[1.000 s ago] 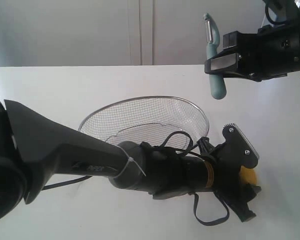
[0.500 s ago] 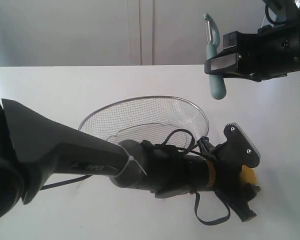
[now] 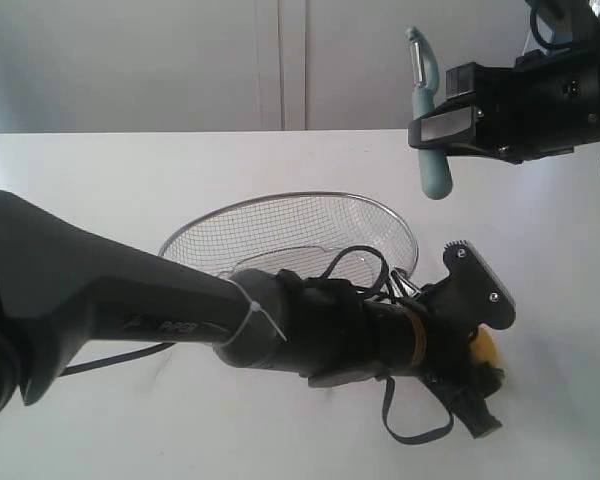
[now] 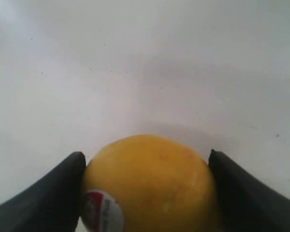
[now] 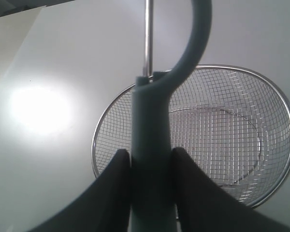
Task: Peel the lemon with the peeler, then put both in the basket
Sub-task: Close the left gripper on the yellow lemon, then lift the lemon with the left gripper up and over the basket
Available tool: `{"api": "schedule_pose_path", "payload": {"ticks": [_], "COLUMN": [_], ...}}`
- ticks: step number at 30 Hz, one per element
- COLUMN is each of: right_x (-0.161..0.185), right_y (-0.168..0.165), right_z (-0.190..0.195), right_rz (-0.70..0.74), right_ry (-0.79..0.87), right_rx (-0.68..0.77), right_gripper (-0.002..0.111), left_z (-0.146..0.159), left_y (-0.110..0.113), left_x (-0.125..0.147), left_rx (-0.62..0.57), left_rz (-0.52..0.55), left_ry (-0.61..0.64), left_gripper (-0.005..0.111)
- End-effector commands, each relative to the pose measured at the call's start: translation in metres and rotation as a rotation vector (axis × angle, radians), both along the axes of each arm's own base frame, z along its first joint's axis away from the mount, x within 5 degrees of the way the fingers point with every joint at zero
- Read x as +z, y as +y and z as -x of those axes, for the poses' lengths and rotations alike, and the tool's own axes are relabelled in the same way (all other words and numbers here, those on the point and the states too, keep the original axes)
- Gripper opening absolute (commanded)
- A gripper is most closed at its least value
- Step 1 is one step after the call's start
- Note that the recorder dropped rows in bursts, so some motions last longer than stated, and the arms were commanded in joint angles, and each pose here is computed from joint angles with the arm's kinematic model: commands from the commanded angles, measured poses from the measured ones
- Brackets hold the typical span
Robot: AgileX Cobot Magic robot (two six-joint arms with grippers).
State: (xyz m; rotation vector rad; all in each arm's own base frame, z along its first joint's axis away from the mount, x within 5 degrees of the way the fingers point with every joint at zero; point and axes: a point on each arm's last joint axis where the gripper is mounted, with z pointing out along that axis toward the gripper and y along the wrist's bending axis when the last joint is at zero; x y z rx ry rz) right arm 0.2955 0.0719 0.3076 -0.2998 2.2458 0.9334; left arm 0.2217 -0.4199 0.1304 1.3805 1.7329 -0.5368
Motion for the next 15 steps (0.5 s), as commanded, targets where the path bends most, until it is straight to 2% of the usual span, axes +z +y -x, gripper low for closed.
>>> {"api": "schedule_pose_path", "payload": {"ticks": [1,15], "right_x": [0.001,0.001], "right_y": [-0.001,-0.001], "right_z": [0.001,0.001], "right_rz": [-0.011,-0.019], "right_ry": [0.002,0.001], "right_rx": [0.0,-0.004], "right_gripper": [0.0,0.0], "left_z": [0.003,0.009], "left_y": [0.002,0.005], "left_x": [0.007,0.03], "left_rx": [0.003,0.003], "left_rz": [-0.025,-0.052], "left_ry": [-0.005,-0.034], "left_gripper": [0.0,0.0]}}
